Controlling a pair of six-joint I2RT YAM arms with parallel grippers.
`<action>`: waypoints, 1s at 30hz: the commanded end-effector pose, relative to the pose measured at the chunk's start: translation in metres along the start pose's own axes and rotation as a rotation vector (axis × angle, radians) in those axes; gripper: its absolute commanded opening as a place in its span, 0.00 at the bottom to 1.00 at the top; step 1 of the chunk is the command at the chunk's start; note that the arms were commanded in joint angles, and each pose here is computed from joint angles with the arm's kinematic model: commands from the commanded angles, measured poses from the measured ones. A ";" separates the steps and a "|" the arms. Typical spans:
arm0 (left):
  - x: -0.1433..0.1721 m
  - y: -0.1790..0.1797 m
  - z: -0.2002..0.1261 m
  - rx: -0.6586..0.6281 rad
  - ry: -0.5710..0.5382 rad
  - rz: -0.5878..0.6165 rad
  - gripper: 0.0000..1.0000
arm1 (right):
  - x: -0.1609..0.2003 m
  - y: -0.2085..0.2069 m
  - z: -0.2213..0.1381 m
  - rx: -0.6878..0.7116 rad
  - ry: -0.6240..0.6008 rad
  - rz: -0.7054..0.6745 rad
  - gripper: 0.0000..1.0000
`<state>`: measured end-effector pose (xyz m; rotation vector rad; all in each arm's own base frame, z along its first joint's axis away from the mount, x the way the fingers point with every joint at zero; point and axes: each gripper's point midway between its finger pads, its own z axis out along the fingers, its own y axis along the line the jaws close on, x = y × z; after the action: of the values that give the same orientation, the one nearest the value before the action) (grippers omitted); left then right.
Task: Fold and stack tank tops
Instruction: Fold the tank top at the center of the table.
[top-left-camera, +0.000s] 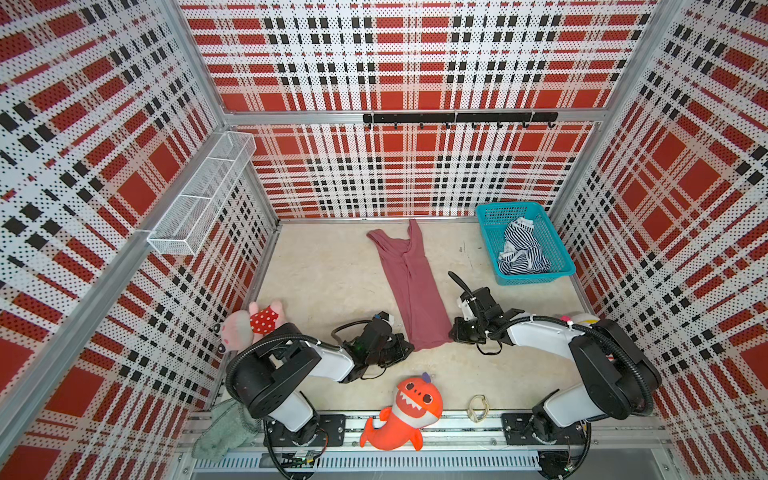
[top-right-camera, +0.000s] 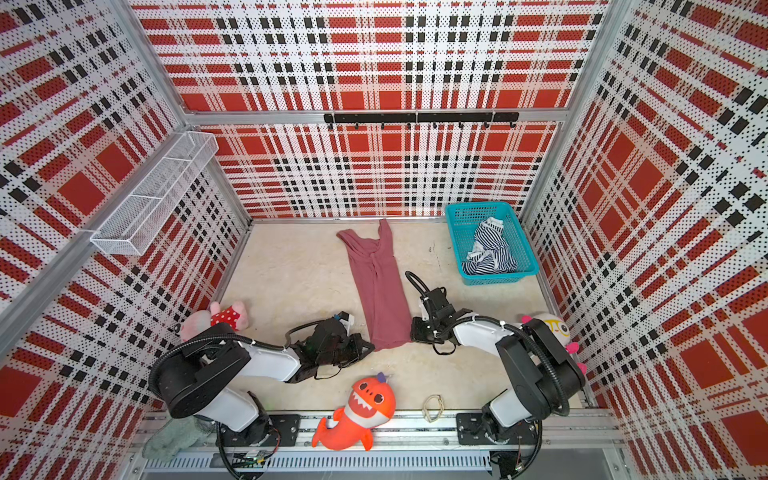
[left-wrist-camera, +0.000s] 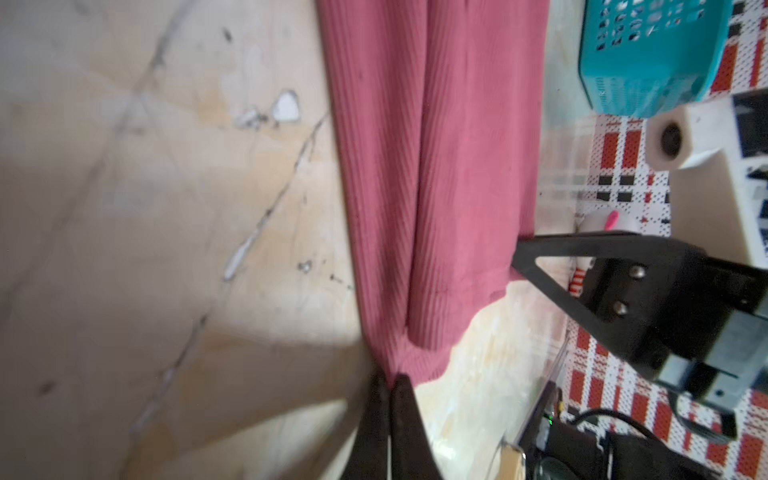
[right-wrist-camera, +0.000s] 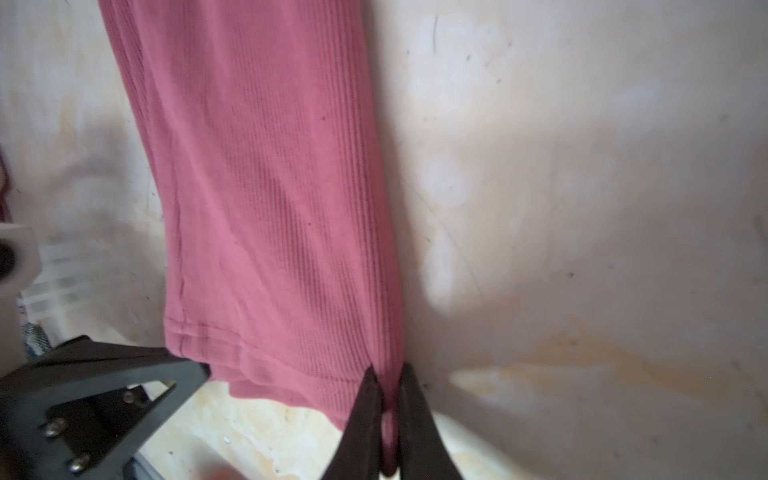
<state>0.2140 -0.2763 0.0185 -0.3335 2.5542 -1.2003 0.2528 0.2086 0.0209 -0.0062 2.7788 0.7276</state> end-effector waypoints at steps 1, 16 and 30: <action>-0.008 0.008 -0.010 -0.027 -0.040 -0.005 0.00 | 0.008 0.004 -0.004 0.003 0.014 -0.007 0.03; -0.034 0.025 -0.084 -0.184 -0.218 0.062 0.00 | 0.014 0.058 -0.032 0.087 -0.051 -0.154 0.00; -0.116 -0.014 -0.081 -0.198 -0.276 0.206 0.00 | -0.087 0.092 -0.049 0.156 -0.207 -0.314 0.00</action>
<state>0.2826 -0.1857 0.0966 -0.3524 2.3912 -0.7991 0.3021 0.2738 0.1344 -0.2591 2.5406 0.5321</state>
